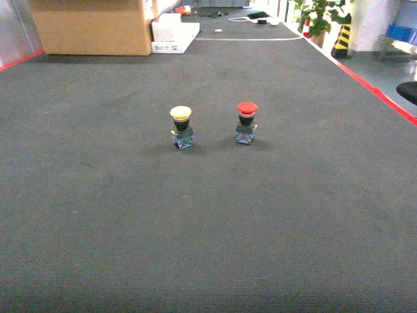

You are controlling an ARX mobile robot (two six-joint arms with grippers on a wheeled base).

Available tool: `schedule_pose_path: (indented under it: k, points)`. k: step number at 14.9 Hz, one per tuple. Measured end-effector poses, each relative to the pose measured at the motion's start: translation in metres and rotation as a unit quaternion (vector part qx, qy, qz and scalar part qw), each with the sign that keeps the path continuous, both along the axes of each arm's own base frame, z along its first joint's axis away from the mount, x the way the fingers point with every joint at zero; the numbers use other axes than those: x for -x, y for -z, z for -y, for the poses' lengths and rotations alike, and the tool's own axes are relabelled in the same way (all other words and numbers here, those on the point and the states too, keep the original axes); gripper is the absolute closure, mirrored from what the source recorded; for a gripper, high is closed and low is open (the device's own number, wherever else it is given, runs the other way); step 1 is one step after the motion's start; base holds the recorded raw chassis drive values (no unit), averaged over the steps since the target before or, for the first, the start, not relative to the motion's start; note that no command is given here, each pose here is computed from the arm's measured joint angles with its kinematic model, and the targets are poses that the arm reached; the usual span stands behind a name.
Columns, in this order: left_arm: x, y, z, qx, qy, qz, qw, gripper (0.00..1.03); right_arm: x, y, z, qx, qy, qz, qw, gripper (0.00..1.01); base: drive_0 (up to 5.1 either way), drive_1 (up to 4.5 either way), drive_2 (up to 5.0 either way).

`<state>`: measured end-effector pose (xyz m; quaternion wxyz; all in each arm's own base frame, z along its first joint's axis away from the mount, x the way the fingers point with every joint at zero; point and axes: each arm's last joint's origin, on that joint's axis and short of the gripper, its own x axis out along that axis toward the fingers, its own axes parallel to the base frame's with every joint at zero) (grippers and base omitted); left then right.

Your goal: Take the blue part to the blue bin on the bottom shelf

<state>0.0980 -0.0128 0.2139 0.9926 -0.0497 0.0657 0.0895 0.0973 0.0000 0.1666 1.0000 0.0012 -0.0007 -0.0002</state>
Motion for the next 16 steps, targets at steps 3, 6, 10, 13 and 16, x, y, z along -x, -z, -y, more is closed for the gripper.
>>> schedule_pose_path:
  k: [3,6,10,13,16]
  points:
    - [-0.0006,0.0006,0.0002,-0.001,0.000,-0.004,1.0000,0.59,0.0000,0.0001,0.0000,0.000,0.000,0.000,1.0000,0.03,0.0,-4.17,4.2]
    - [-0.0003,0.0004,0.0001,-0.001,0.000,-0.002,1.0000,0.59,0.0000,-0.0001,0.0000,0.000,0.000,0.000,1.0000,0.03,0.0,-1.38,1.4]
    - [0.0001,-0.0003,0.0000,0.000,0.000,0.002,1.0000,0.59,0.0000,0.0000,0.0000,0.000,0.000,0.000,1.0000,0.03,-0.4,-0.42,-0.4]
    - [0.0002,-0.0002,-0.0003,0.000,-0.002,0.001,1.0000,0.59,0.0000,0.0000,0.0000,0.000,0.000,0.000,1.0000,0.03,-1.7,-1.70,-1.7]
    - [0.0002,-0.0002,-0.0003,0.000,-0.002,0.001,1.0000,0.59,0.0000,0.0000,0.0000,0.000,0.000,0.000,1.0000,0.03,-1.6,-1.60,-1.6]
